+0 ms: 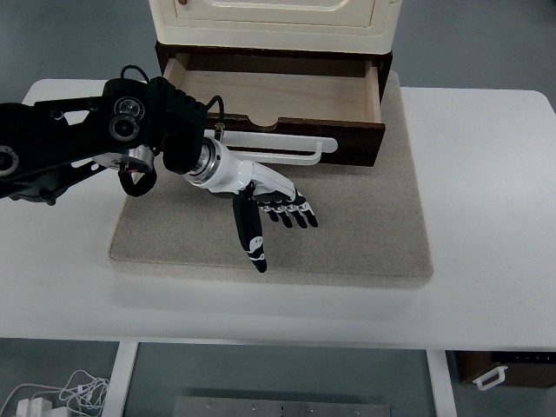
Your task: Close the drawer under the combination cabinet
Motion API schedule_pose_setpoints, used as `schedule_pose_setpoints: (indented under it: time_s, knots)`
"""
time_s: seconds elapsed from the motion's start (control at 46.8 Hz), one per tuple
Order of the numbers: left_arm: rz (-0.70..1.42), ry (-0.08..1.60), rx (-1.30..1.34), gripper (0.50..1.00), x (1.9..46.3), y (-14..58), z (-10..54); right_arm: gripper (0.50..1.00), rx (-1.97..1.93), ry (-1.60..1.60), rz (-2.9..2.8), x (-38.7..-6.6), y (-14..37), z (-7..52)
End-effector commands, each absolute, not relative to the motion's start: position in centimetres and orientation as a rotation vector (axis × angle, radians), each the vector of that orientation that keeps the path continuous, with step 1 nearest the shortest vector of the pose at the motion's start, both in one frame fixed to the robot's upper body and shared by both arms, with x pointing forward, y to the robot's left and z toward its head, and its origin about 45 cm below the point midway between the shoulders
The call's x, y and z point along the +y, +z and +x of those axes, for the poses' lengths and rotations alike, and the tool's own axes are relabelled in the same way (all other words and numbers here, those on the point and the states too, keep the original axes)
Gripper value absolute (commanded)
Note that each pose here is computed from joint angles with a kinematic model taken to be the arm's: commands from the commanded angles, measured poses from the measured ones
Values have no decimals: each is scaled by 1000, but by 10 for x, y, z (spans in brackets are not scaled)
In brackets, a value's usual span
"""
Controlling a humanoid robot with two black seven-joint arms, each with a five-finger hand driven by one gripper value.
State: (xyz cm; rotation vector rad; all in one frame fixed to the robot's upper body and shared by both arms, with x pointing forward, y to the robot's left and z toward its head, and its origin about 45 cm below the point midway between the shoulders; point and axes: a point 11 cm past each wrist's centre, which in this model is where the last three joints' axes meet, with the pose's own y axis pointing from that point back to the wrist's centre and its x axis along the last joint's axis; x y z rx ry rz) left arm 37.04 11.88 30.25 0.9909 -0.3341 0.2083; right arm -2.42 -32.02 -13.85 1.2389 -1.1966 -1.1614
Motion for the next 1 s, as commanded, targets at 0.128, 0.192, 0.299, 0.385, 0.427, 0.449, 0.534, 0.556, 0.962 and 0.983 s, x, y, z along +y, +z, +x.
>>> schedule_pose_setpoints:
  time_s: [0.128,0.192,0.299,0.385,0.427,0.449,0.534,0.556,0.962,0.983]
  knots:
    - [980,257,-320,996,123,308,384,952,-1197,-1161,1238,-320,-138,-24]
    - [983,270,-315,996,126,309,388,952,-1196,-1162,1240,-320,-138,-24]
    - [987,299,-302,996,132,309,396,952,-1196,-1162,1240,-320,-139,-24]
    - [978,307,-297,996,130,311,399,952,-1196,-1162,1240,-320,-139,-24]
    - [977,310,-294,996,129,311,401,952,-1196,-1163,1241,-320,-139,-24]
    - [977,315,-292,996,129,310,402,952,-1197,-1161,1239,-320,-138,-24]
    - [966,330,-291,996,128,313,407,952,-1196,-1162,1240,-320,-139,-24]
    - [963,335,-289,996,128,314,408,952,-1196,-1162,1240,-320,-139,-24]
    - [963,371,-264,996,122,311,423,952,-1196,-1160,1239,-320,-138,-24]
    - [962,375,-261,996,122,311,424,952,-1197,-1161,1238,-320,-138,-24]
